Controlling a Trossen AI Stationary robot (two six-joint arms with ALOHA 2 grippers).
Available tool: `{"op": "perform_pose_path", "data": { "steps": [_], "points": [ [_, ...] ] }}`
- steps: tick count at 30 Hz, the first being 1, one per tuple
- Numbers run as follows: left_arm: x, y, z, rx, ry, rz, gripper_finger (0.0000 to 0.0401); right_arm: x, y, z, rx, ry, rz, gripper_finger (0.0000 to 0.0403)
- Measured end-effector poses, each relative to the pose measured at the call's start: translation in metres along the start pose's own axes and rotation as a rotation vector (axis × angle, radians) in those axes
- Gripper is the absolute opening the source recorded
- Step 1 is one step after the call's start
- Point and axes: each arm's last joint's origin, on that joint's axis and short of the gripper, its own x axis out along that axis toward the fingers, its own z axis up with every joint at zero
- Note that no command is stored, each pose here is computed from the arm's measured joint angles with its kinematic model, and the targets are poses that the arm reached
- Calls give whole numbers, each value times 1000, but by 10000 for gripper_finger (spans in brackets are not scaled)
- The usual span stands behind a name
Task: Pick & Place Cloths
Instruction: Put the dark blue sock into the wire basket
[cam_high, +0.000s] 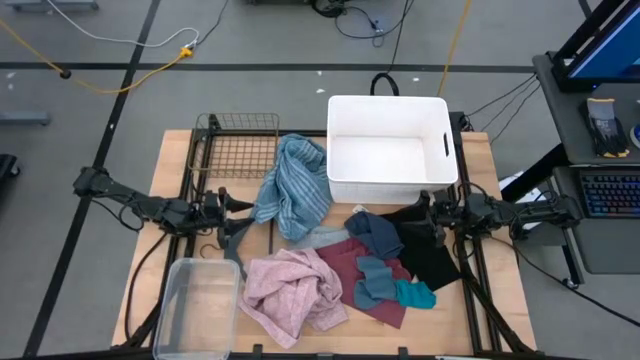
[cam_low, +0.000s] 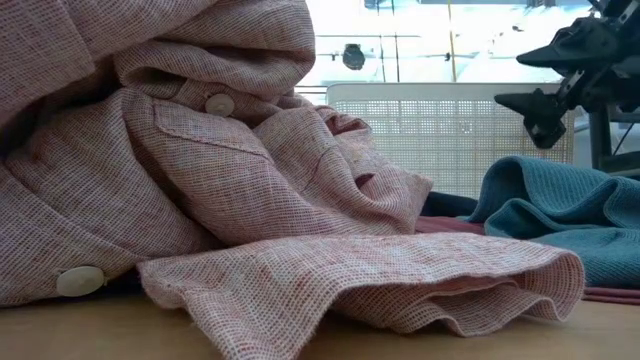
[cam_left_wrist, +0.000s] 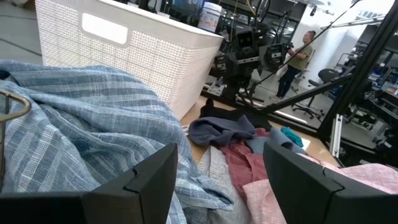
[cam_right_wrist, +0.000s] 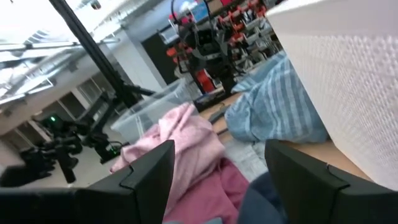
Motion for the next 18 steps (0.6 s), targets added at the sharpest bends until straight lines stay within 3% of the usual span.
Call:
{"op": "perform_pose_path", "data": {
  "steps": [6, 18],
  "points": [
    [0, 0, 0, 5, -2, 4, 244, 0, 2, 4, 3, -42, 26, 242],
    [0, 0, 0, 248, -2, 12, 244, 0, 4, 7, 23, -70, 44, 242]
  ]
}}
